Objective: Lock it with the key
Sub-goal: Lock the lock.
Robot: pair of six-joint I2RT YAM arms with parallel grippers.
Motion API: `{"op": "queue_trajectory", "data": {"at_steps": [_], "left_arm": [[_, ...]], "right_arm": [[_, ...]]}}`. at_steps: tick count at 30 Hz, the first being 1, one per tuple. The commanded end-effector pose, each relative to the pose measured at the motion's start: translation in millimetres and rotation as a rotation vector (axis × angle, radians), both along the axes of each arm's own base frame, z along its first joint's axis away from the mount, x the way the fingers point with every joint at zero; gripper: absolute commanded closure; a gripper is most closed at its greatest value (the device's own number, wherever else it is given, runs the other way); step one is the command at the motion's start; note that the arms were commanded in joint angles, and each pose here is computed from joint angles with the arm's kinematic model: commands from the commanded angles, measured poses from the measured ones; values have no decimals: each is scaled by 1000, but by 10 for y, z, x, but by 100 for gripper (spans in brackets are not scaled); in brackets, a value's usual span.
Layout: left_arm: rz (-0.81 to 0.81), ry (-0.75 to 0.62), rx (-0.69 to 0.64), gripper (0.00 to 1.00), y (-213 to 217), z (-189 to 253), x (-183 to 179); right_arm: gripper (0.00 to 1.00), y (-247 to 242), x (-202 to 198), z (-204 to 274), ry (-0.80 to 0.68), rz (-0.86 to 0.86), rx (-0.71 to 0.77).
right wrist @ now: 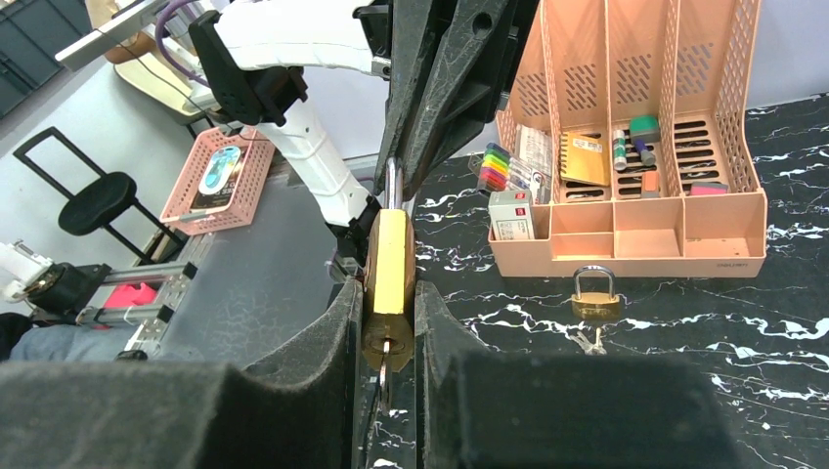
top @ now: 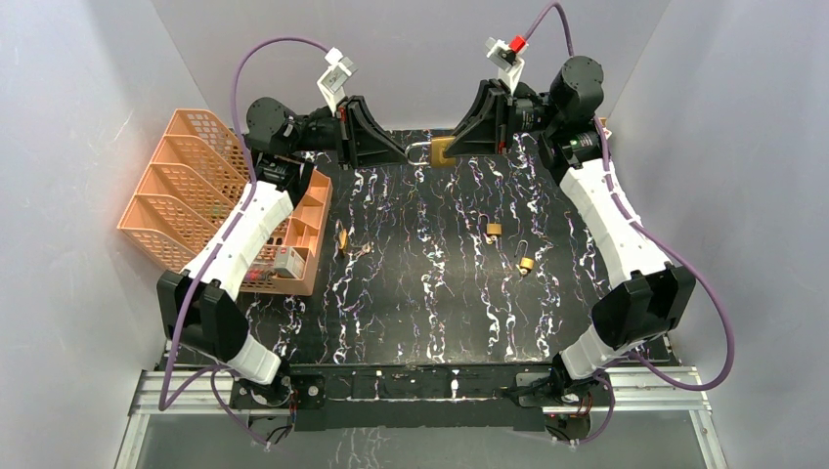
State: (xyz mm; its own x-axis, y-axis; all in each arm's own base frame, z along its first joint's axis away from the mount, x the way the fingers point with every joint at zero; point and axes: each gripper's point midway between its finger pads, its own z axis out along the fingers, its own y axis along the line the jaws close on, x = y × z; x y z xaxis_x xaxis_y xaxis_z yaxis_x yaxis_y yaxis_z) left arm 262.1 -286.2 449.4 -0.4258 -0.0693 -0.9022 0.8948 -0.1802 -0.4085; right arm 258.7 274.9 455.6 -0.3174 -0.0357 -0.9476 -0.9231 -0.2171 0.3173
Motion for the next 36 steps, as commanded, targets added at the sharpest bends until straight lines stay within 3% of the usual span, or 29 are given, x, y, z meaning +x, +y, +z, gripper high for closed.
{"op": "queue_trajectory", "data": {"at_steps": [1,6,23,36], "left_arm": [[109,-90,-37,100,-48,71,89],[207,-110,7,100,-45,-4,235],[121,-64,-2,100,-239,-35,129],[152,-86,-22,100,-346,-57,187]], "right_arm": [[100,27,-208,192,-91,43,34],[100,31,-210,169,-88,50,30],[100,113,-156,161,-82,45,43],[100,311,-205,158,-69,67,68]]}}
